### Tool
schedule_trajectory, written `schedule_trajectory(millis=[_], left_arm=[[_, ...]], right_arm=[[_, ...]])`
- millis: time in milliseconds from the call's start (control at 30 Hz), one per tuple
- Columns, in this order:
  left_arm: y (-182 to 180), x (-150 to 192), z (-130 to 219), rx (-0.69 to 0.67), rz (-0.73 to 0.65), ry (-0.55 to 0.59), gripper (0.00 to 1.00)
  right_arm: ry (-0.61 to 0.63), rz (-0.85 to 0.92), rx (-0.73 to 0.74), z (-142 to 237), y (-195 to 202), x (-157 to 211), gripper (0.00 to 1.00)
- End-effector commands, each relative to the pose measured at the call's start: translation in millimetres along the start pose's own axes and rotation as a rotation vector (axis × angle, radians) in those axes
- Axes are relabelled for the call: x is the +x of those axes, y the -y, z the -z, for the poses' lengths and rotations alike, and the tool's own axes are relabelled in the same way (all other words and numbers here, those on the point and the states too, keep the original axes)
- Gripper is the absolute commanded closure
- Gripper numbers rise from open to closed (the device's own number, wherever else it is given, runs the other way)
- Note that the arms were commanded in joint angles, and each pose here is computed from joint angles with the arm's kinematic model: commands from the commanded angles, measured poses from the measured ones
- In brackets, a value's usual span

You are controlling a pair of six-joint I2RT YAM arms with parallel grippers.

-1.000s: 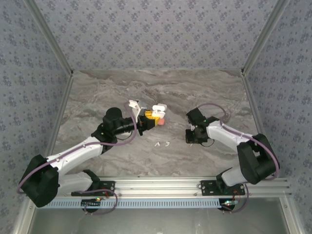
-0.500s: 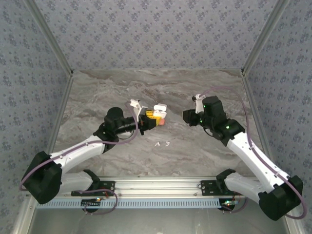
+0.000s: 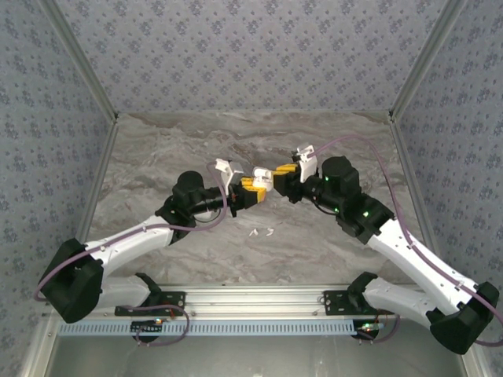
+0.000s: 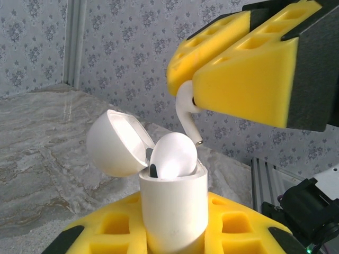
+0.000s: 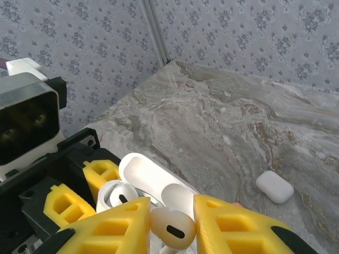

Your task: Insert wireless bluetooth earbuds into charging case

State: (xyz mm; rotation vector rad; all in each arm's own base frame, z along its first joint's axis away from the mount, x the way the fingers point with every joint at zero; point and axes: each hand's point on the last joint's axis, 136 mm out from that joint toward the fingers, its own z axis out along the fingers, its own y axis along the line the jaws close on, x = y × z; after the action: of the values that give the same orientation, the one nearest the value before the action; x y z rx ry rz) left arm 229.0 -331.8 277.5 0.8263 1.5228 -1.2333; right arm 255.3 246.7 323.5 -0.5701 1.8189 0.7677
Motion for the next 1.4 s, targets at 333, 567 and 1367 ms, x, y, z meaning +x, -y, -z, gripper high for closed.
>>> schedule_trajectory(millis=[333,567,1367], left_arm=[[15.3,-25.4,-3.0,0.058,-0.043,0.064,1.0],[15.3,-26.6,-3.3,0.057,-0.044,0.069,1.0],[14.1,-27.0,-4.3,0.059,-0.034,0.08,1.0]], right_arm=[[0.048,0.059,0.055,-3.6,4.2,-10.3,0.72],[0.007,0.062,0.056,-11.1,5.8,-1.5,0.72],[-0.052,0.011,-0.058,-7.1,-13.4,8.6,0.62]])
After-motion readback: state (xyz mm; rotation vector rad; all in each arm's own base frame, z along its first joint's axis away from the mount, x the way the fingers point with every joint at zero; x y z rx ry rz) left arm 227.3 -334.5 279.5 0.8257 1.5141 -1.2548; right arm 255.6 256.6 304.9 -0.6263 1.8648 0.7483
